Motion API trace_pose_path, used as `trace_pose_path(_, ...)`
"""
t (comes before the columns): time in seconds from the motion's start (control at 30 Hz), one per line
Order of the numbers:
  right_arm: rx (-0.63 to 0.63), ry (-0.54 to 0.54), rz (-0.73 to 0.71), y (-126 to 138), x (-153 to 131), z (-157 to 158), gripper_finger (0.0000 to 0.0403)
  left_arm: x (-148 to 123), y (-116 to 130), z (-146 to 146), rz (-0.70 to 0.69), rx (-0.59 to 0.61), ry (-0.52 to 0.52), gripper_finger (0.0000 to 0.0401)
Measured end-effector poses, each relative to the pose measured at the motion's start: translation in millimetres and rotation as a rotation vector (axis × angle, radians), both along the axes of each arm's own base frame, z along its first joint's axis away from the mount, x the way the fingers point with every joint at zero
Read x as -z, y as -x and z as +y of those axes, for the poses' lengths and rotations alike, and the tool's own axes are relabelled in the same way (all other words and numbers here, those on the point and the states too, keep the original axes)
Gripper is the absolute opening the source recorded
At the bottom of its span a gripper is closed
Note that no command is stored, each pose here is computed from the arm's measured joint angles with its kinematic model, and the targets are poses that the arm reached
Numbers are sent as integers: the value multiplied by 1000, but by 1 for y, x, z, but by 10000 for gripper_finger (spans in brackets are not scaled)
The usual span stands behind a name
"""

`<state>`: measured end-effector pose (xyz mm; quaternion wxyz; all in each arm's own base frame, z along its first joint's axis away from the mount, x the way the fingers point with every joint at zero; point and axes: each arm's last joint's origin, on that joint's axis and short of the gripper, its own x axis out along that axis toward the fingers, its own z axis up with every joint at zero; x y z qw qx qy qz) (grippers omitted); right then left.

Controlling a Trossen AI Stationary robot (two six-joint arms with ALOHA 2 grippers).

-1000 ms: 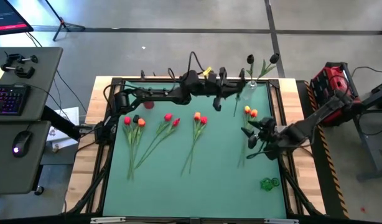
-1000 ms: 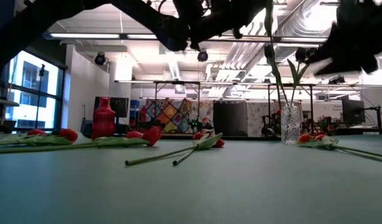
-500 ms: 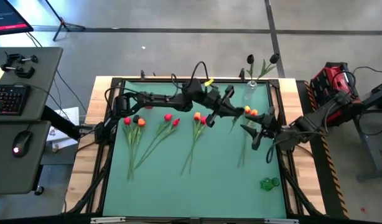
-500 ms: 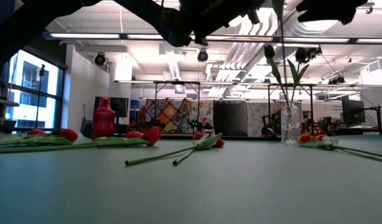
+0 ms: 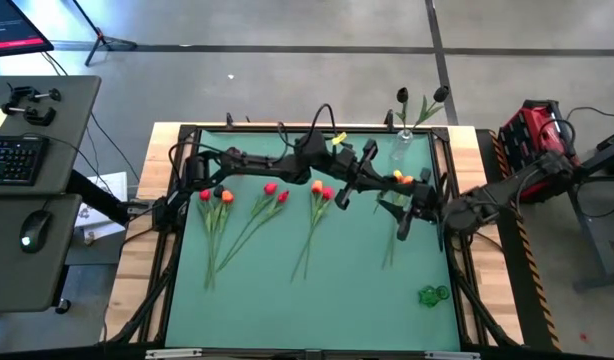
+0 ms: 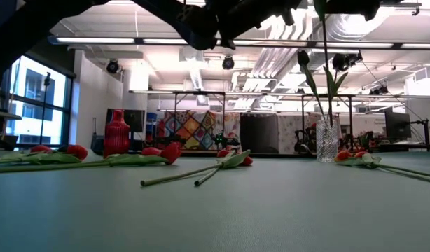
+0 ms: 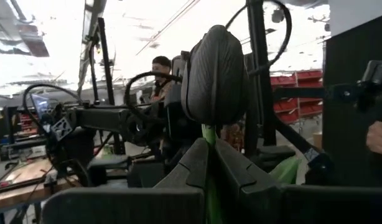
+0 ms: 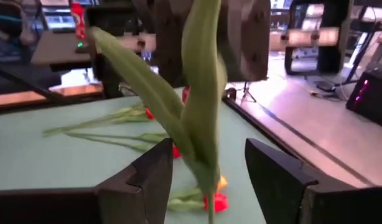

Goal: Sort flowers into vase by color
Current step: Put the black tulip into the transparent vase

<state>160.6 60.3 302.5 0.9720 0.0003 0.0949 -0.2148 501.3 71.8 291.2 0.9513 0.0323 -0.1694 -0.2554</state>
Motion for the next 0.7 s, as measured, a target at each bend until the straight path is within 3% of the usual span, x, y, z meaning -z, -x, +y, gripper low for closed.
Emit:
trace_pose_path(0.2,-45,-55,8,-5,1,-8,150,3,-2,-6,14,-19,-14,0)
trace_pose_path(0.5,-27,-80,22,-6,3,-12,17,4,-3,-5,43,-21,6,0)
trace_pose_path(0.7,1,-93,18,-6,4,-13,7,5,-3,-4,59,-24,9,8)
